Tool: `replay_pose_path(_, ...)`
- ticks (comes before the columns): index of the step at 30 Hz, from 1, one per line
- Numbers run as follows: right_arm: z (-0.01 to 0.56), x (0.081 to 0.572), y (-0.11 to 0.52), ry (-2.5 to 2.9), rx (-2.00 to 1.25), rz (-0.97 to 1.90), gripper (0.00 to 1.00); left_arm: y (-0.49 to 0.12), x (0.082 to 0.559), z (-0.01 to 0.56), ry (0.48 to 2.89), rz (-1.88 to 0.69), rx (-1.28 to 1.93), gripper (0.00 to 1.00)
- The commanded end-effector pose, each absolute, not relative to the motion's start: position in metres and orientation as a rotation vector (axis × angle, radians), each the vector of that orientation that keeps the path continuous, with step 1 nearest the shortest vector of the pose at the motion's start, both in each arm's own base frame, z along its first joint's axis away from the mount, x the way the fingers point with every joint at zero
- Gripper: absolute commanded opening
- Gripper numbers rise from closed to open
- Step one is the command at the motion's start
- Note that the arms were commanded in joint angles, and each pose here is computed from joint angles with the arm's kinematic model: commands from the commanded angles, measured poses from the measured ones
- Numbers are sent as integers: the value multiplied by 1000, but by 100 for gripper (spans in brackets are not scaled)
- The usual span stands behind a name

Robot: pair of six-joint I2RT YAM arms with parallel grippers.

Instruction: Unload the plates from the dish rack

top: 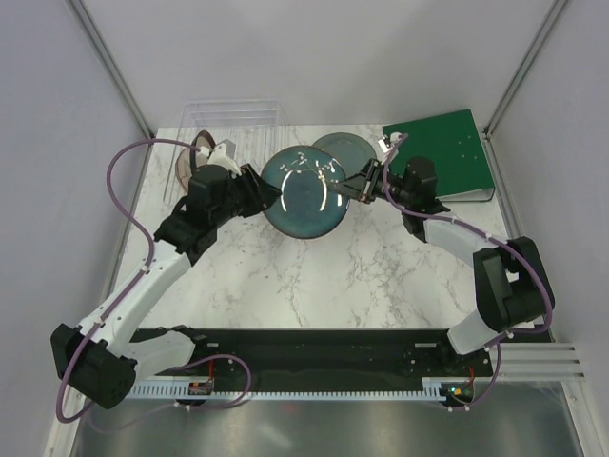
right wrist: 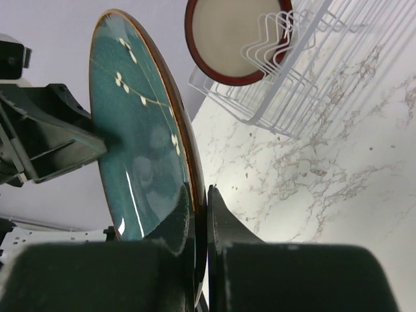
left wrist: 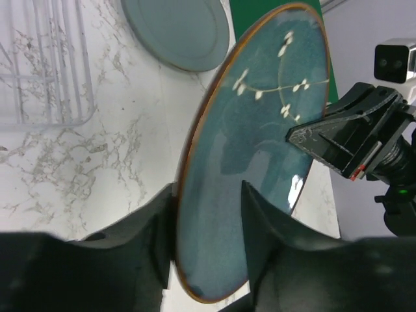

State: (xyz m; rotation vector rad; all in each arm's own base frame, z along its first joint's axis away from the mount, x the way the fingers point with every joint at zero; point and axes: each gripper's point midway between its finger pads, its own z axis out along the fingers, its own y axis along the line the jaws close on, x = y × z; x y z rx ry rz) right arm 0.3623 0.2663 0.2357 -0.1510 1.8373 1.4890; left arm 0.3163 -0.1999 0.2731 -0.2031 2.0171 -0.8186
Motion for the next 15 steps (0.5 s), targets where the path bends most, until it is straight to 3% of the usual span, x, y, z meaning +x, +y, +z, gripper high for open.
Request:
replay_pose_path(1, 265, 377, 261, 1749, -211, 1339, 0, -191, 337, 327, 1816, -764, -174, 56)
replay_pose_path(3, 273, 391, 247, 1760, -178, 1269, 0, -179, 341, 319, 1839, -669, -178, 76)
replay_pose_path(5, 288, 412, 227, 1735, -127, 1190, 0, -160, 346, 317, 1826, -557, -224, 86)
replay_pose_path(6, 284, 418, 220, 1764, -104, 1157, 0, -152, 346, 317, 1823, -508, -224, 99)
replay_pose_path(15, 273, 518, 160, 1829, 96, 1016, 0, -95, 359, 345, 1709, -130, -227, 100)
